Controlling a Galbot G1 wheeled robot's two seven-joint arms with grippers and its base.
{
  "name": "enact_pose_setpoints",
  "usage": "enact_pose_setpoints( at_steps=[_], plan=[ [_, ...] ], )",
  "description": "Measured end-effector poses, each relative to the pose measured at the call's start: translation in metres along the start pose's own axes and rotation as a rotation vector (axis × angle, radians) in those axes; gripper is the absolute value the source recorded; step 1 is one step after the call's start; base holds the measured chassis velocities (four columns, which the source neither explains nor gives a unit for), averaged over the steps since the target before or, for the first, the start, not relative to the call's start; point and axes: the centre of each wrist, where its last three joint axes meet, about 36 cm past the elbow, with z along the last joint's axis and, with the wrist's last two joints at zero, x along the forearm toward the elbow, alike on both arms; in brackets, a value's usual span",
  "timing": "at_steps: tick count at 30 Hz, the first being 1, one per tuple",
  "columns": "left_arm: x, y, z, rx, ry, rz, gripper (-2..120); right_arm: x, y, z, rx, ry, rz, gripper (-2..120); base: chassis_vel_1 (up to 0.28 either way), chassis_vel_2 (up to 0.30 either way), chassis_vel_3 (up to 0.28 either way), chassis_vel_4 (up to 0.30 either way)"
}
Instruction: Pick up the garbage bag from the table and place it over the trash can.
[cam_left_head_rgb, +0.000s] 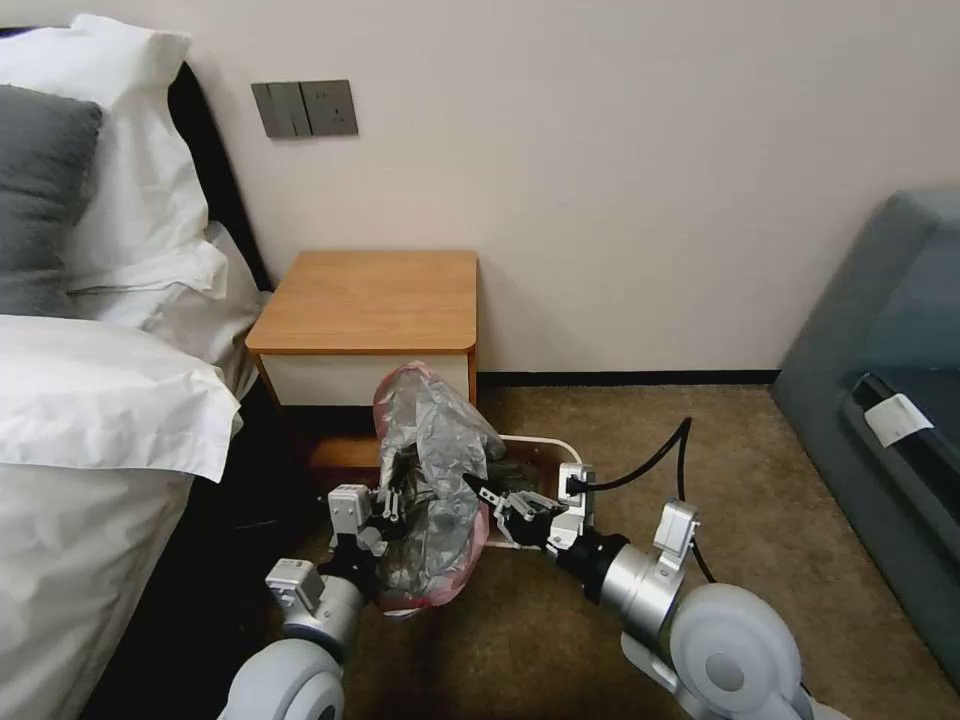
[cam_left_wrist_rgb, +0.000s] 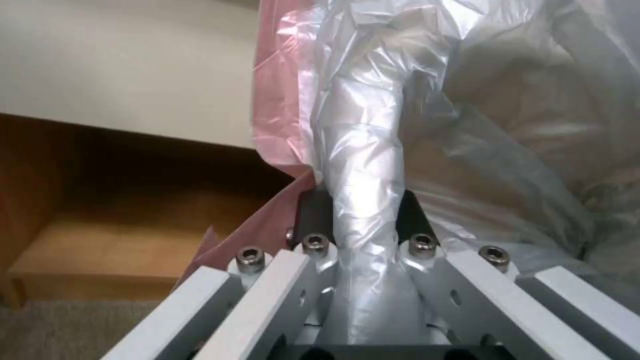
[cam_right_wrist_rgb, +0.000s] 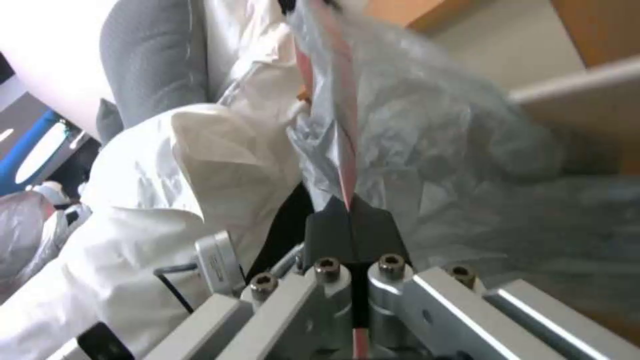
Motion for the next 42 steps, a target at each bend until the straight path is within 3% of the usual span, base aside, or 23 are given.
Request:
enact_pose_setpoints(
  at_steps=[27,34,42],
  plan=[
    [-0.002,0.004,-0.006,0.032,-0.048,-0.084,5,0.032,-0.007,-0.033,0.047,-0.132,0.183,0,0.0,0.0,0.0,0.0],
    [0.002,0.005,-0.011,0.035,-0.07,-0.078,5,0.032,-0.012,-0.042,0.046,-0.177,0.227,0,0.0,0.0,0.0,0.0],
    [0.006,0.008,-0.011,0.012,-0.106,-0.025,5,0.028,-0.018,-0.052,0.027,-0.2,0.269,0,0.0,0.0,0.0,0.0]
  ],
)
